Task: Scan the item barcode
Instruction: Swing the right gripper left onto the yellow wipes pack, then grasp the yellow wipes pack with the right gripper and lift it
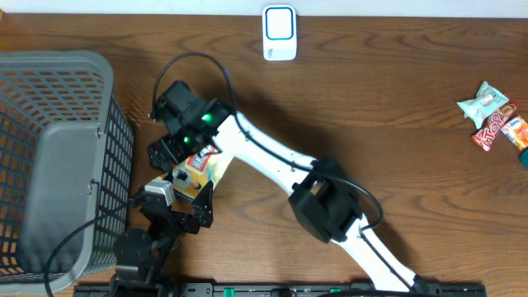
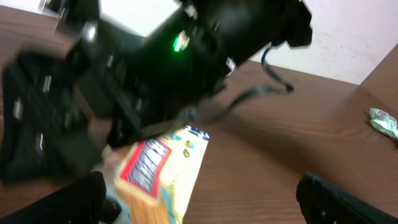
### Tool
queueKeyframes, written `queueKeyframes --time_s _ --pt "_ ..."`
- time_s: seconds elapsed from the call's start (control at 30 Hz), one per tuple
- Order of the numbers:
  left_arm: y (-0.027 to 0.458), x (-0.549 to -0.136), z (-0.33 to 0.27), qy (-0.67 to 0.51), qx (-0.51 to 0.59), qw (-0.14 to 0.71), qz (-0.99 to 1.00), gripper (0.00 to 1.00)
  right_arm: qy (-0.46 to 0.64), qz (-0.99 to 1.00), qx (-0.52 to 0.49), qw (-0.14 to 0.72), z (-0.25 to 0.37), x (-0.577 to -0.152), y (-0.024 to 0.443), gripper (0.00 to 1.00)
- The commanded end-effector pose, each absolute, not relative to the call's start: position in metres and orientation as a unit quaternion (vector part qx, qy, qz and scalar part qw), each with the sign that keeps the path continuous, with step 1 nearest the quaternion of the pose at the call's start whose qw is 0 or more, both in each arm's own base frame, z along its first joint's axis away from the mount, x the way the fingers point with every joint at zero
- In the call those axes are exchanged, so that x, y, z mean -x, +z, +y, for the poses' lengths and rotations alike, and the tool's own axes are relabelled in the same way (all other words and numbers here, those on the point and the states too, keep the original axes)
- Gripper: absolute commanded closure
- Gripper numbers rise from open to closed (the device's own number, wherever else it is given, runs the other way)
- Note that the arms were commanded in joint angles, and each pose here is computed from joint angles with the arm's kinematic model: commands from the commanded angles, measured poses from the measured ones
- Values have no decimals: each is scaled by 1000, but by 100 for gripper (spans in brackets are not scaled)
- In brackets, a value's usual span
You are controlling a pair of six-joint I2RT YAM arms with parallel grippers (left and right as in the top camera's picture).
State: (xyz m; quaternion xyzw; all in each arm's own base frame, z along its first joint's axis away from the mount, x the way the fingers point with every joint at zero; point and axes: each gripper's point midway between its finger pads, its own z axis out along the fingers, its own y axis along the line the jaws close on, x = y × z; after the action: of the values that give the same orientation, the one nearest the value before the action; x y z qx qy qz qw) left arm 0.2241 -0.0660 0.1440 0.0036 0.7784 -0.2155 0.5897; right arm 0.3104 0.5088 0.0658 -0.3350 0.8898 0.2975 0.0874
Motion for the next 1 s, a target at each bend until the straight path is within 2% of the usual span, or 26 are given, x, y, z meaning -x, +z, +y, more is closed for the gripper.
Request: queueKeyframes --time_s 0.0,0.2,0.33,0.43,0.53,0.63,0.77,0.97 --pt "132 -222 -68 -213 -12 576 789 2 235 906 345 77 490 -309 39 9" --pt "132 -222 -68 -213 -12 576 789 2 105 916 385 32 428 -304 19 15" --pt "132 -222 -68 -213 -12 576 789 2 -29 924 380 26 368 -324 15 22" --pt "132 -222 -68 -213 -12 576 789 2 -72 926 369 34 345 -338 23 21" --pt "132 -222 -68 -213 -12 576 789 2 -66 931 357 46 335 -348 43 20" --pt "132 -222 -68 -213 -12 576 789 2 -44 936 341 70 325 -354 84 20" --pt "132 -222 -68 -213 -12 576 789 2 59 935 343 67 347 -335 120 20" --pt "132 -222 -68 -213 -12 576 789 2 122 923 363 28 377 -306 104 21"
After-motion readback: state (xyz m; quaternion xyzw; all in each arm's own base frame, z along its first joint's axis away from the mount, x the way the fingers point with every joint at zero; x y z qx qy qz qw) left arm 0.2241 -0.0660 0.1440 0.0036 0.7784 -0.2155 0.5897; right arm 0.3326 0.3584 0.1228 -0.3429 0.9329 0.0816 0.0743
